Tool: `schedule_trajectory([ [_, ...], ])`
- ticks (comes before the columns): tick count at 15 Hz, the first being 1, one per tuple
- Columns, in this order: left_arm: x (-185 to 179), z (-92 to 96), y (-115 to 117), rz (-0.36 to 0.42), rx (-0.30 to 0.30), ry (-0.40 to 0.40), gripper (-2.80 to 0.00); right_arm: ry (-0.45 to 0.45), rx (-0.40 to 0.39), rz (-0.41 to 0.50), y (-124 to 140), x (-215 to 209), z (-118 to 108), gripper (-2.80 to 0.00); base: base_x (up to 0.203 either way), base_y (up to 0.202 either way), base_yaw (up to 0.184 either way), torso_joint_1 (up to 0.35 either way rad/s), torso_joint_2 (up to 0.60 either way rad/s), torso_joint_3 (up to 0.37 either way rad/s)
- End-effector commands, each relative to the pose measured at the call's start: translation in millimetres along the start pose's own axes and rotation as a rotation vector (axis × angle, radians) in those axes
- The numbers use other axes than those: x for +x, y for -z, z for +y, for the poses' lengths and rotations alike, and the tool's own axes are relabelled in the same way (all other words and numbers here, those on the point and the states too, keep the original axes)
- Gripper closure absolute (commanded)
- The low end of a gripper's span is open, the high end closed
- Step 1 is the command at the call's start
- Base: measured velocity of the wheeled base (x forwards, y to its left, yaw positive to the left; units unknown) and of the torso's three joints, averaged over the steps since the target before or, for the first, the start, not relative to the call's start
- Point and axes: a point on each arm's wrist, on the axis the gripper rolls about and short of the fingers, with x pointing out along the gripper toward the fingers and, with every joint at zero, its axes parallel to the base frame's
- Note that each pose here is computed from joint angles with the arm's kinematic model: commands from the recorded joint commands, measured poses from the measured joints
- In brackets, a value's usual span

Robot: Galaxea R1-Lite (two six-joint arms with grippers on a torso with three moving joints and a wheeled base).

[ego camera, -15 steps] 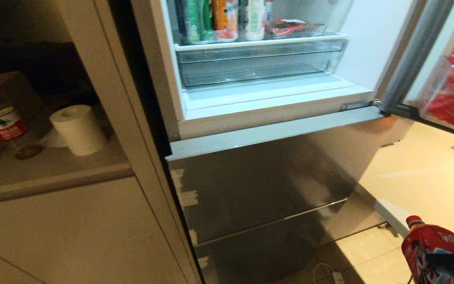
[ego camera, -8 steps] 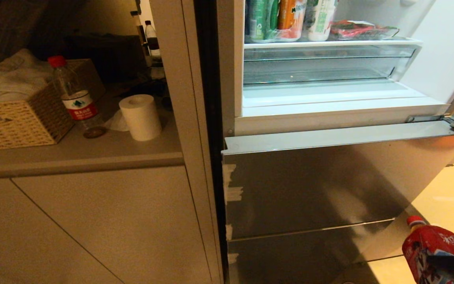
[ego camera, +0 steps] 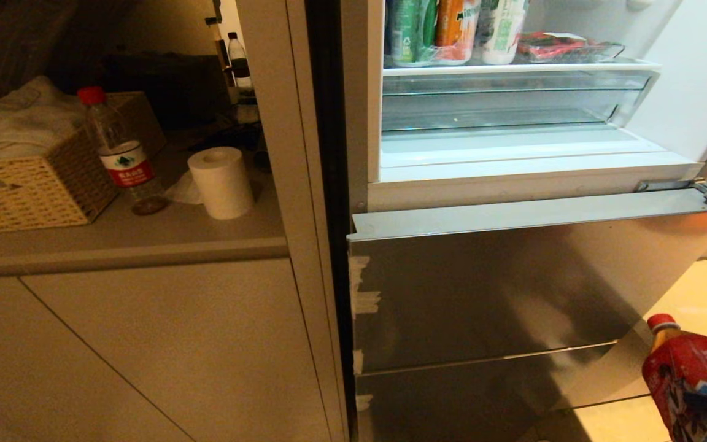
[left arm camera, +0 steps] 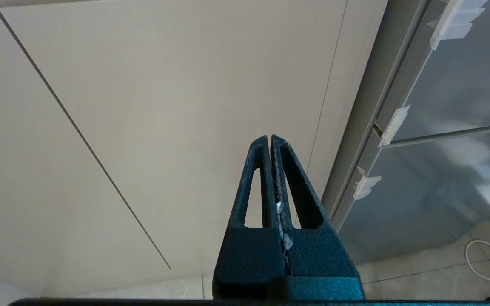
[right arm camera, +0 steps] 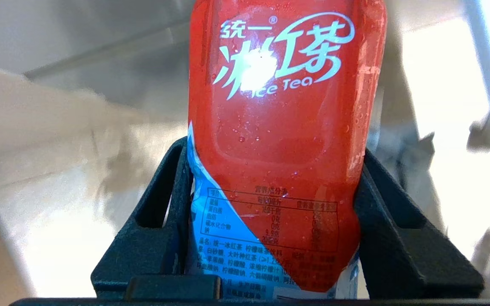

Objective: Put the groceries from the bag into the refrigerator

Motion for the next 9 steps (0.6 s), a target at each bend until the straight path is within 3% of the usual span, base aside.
schedule_trajectory([
  [1, 0.0, 0.0, 0.0, 0.0, -0.001, 0.0, 0.0, -0.014, -0.045, -0.116, -7.5, -11.3, 4.3, 0.0, 0.0, 0.0, 0.0, 0.0, 0.0, 0.0],
  [4, 0.0, 0.0, 0.0, 0.0, 0.001, 0.0, 0.0, -0.062, -0.142, -0.29, -29.8, -18.8, 12.6, 0.0, 0.0, 0.0, 0.0, 0.0, 0.0, 0.0],
  [9, 0.0, 0.0, 0.0, 0.0, 0.001, 0.0, 0.0, -0.211, -0.234, -0.425, -65.5, -39.6, 35.2, 0.0, 0.0, 0.0, 0.0, 0.0, 0.0, 0.0],
])
